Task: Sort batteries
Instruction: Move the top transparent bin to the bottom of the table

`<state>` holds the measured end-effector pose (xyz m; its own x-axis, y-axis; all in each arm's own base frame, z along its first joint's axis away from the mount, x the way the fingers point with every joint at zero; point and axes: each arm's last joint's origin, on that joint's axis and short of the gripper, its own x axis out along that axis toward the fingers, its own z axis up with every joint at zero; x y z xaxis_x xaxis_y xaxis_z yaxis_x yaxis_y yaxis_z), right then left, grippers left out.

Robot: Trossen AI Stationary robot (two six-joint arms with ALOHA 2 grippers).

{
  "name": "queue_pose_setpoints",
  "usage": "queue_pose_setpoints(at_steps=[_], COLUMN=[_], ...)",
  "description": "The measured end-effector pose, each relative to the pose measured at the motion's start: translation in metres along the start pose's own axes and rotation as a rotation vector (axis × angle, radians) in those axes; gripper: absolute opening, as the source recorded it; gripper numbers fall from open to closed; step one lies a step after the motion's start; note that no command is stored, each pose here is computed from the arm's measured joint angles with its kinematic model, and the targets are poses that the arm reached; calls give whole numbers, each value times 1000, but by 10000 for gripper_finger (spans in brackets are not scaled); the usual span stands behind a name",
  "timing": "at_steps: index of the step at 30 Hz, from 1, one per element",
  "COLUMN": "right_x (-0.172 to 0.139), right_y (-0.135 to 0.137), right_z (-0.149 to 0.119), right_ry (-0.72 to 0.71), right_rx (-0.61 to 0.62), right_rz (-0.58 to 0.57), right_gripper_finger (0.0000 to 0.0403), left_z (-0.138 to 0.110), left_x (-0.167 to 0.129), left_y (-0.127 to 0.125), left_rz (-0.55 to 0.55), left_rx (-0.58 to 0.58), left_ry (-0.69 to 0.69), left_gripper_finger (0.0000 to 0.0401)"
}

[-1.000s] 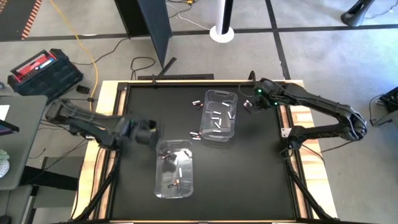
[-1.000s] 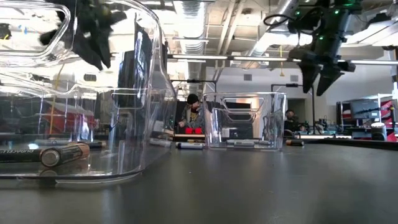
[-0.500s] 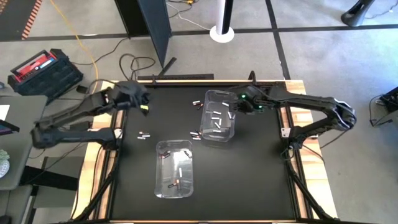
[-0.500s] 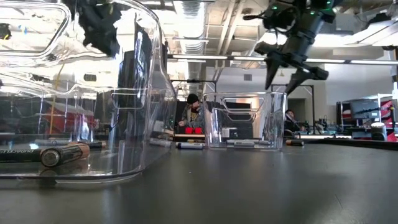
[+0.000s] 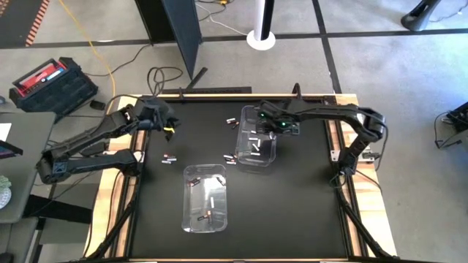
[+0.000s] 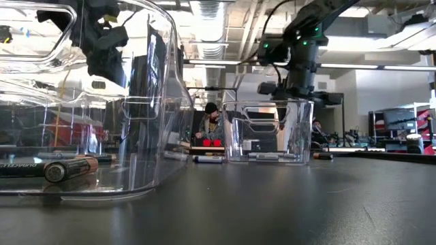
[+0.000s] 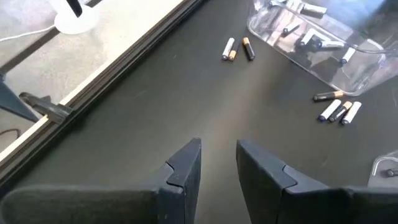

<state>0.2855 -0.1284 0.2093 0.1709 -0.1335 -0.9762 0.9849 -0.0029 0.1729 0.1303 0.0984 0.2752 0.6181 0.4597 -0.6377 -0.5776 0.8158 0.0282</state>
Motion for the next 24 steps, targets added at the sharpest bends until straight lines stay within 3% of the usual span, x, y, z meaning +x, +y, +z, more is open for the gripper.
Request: queue_pose_setpoints(at_steps=[8,13,18,24], right_x=[-7,11,30,34], right_y=[2,2,9,10], right_z=[3,1,-5,-8], right_ry=[29,78,121,113], right_rx=[6,17,-3,-2], right_rz=[-35,-103,-129,-139], right_gripper_finger=[248,226,168,52], left_z=[0,3,4,4], left_x=[0,0,0,0], left_y=[0,0,0,3], left_rz=[0,2,4,17], left_rx=[23,31,49,57], left_ry=[-2,-30,-45,-44], left_gripper_finger=[98,98,98,98])
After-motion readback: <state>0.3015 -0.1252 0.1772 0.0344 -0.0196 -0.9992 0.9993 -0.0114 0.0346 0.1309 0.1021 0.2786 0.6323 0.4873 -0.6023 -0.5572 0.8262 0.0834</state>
